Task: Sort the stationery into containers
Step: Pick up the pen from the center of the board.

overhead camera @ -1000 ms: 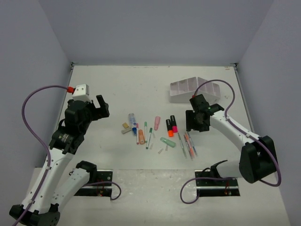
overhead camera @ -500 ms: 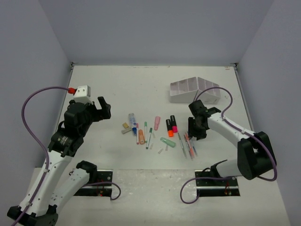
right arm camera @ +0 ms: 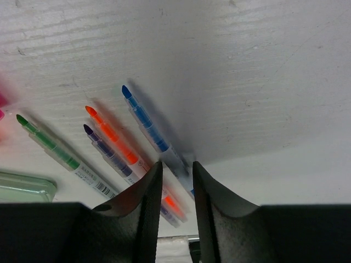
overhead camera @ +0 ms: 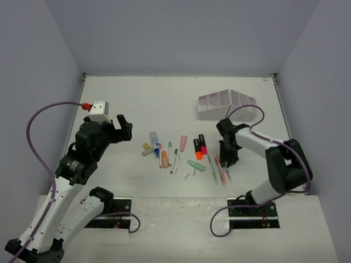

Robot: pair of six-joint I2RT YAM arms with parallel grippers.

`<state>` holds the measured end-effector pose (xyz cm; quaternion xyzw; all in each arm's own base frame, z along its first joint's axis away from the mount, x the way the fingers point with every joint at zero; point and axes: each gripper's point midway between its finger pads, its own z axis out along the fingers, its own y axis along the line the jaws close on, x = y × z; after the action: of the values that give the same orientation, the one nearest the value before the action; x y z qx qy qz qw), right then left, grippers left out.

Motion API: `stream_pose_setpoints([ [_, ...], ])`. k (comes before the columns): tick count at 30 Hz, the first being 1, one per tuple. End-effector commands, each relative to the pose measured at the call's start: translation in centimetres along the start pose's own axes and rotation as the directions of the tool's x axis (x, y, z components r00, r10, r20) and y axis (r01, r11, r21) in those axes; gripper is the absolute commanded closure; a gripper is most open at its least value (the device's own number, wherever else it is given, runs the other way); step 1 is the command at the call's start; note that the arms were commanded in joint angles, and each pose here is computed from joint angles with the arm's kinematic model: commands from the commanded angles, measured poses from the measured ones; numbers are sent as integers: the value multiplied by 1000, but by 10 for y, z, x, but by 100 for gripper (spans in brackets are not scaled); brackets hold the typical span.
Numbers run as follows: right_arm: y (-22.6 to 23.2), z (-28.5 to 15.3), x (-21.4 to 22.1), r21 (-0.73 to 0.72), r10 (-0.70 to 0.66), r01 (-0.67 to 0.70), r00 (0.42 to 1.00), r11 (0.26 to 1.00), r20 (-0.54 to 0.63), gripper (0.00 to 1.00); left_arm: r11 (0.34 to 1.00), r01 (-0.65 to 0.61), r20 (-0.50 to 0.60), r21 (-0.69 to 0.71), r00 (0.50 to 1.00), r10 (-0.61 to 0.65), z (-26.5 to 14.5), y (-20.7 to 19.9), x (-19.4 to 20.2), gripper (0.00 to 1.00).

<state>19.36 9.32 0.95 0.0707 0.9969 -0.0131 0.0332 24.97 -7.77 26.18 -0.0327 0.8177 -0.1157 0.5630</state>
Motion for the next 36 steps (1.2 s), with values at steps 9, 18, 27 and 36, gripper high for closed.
stream_pose_setpoints([
  [9, 7, 3, -17, 8, 32, -33, 999, 999, 22, 85, 1000, -23, 28, 12, 999, 22, -7, -2, -7, 0],
  [18, -2, -22, -32, 37, 54, -60, 990, 998, 131, 100, 998, 8, -4, 55, 1000, -8, -4, -11, 1, 0],
  [27, 12, -92, -39, -174, 61, -1, 939, 985, 338, 100, 979, 139, -133, 151, 984, -119, 18, -41, 27, 0],
  [36, 35, -200, -25, -463, 107, 261, 770, 847, 629, 100, 970, 208, -187, 129, 965, -183, 46, -72, 47, 0],
])
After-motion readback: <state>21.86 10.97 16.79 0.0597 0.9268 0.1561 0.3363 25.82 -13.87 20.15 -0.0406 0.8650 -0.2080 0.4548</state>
